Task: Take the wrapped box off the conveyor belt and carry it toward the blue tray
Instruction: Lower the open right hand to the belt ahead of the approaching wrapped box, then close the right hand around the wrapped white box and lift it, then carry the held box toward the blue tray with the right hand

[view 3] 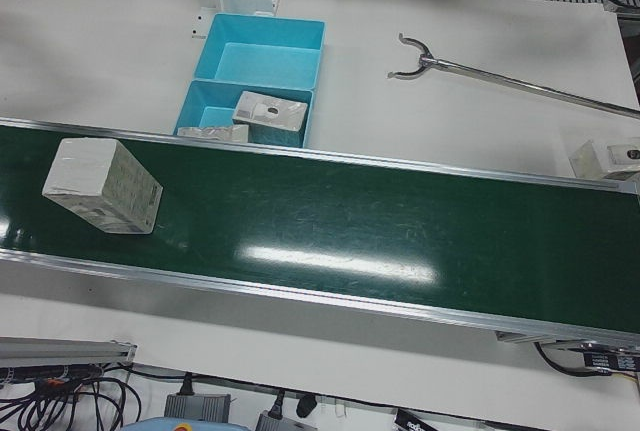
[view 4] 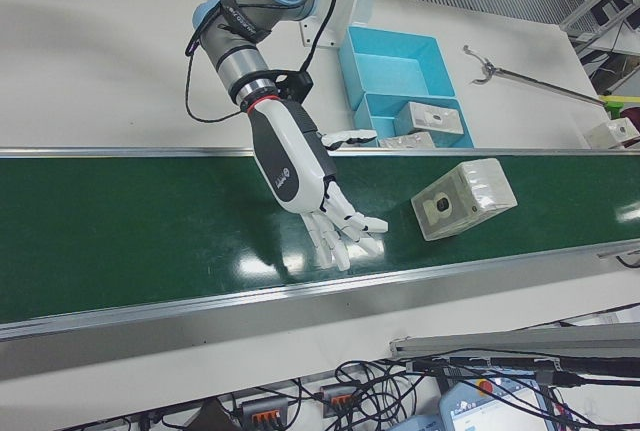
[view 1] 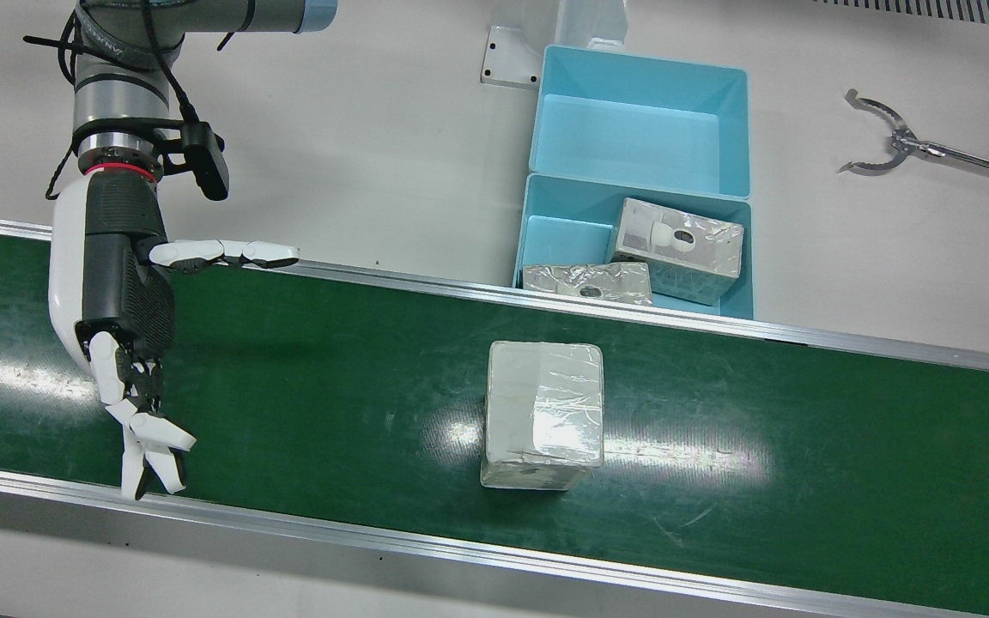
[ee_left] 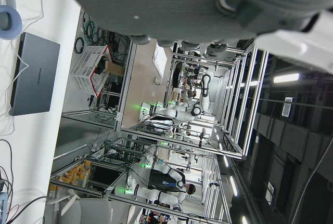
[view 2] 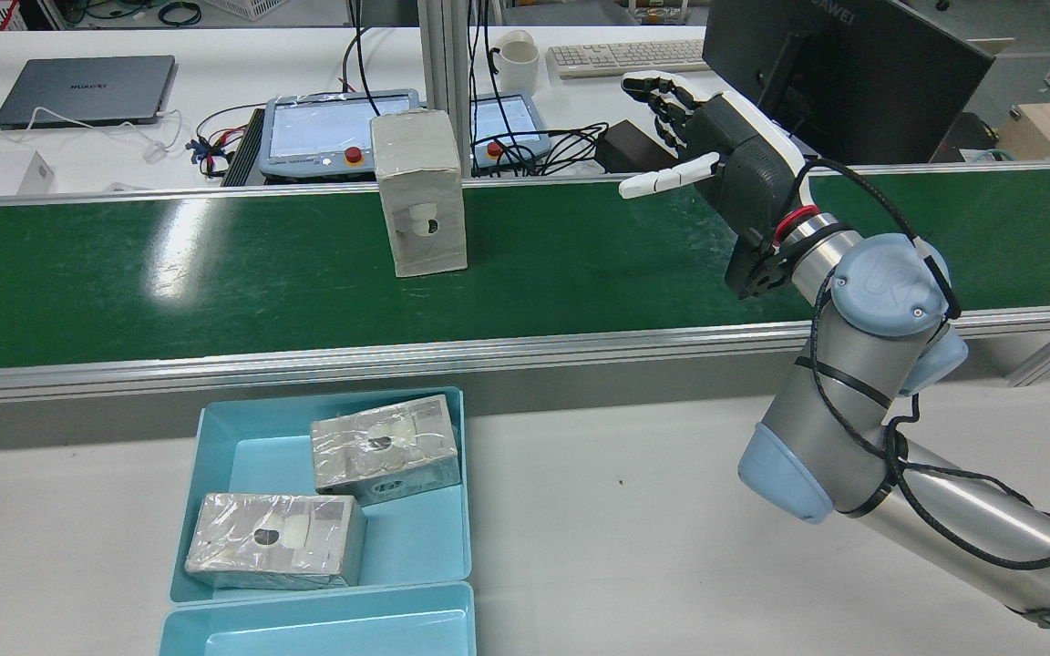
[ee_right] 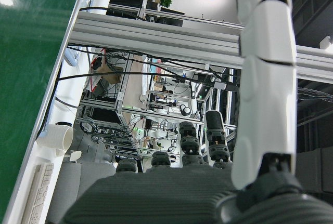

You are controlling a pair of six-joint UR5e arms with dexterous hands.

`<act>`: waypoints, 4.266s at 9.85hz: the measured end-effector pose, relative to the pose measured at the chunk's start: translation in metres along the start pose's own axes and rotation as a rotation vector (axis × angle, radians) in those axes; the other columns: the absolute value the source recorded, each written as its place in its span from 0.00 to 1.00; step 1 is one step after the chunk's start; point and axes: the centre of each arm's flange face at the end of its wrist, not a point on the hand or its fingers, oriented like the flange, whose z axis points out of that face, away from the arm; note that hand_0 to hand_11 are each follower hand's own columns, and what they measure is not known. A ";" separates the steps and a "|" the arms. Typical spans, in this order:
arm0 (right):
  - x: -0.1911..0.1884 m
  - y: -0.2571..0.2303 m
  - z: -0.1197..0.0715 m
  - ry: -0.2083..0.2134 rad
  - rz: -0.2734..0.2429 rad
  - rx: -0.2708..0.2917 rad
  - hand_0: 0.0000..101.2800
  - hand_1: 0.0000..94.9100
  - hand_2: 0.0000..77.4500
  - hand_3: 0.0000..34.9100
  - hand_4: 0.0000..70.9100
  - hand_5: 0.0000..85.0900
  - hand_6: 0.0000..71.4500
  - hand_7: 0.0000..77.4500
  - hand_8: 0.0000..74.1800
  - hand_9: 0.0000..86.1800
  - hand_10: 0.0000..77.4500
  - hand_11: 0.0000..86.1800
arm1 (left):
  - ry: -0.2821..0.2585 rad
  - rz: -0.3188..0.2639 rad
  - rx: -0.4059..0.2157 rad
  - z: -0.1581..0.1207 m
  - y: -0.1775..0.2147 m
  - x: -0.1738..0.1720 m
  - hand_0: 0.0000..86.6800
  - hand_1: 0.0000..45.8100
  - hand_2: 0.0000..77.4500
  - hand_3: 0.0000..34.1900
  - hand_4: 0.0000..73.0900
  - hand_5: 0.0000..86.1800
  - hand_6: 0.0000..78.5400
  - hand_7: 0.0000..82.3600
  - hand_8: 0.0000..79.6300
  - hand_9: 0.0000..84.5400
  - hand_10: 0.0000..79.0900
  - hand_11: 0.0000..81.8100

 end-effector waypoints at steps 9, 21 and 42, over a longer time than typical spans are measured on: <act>0.019 0.000 -0.003 0.028 -0.061 0.003 0.48 0.15 0.13 0.25 0.05 0.29 0.05 0.06 0.01 0.02 0.00 0.02 | 0.000 0.000 0.000 0.000 0.000 0.000 0.00 0.00 0.01 0.00 0.00 0.01 0.00 0.01 0.01 0.00 0.01 0.01; 0.040 -0.023 0.019 0.009 -0.055 -0.021 0.46 0.13 0.11 0.27 0.03 0.28 0.04 0.06 0.01 0.02 0.00 0.02 | 0.000 0.000 0.000 0.000 0.000 0.000 0.00 0.00 0.01 0.00 0.00 0.01 0.00 0.01 0.01 0.00 0.01 0.01; 0.164 0.170 -0.038 -0.033 0.096 -0.368 0.46 0.05 0.31 0.00 0.14 0.82 0.65 0.56 0.76 0.63 0.68 0.61 | 0.000 0.000 0.000 0.000 0.000 0.000 0.00 0.00 0.01 0.00 0.00 0.01 0.00 0.01 0.01 0.01 0.01 0.01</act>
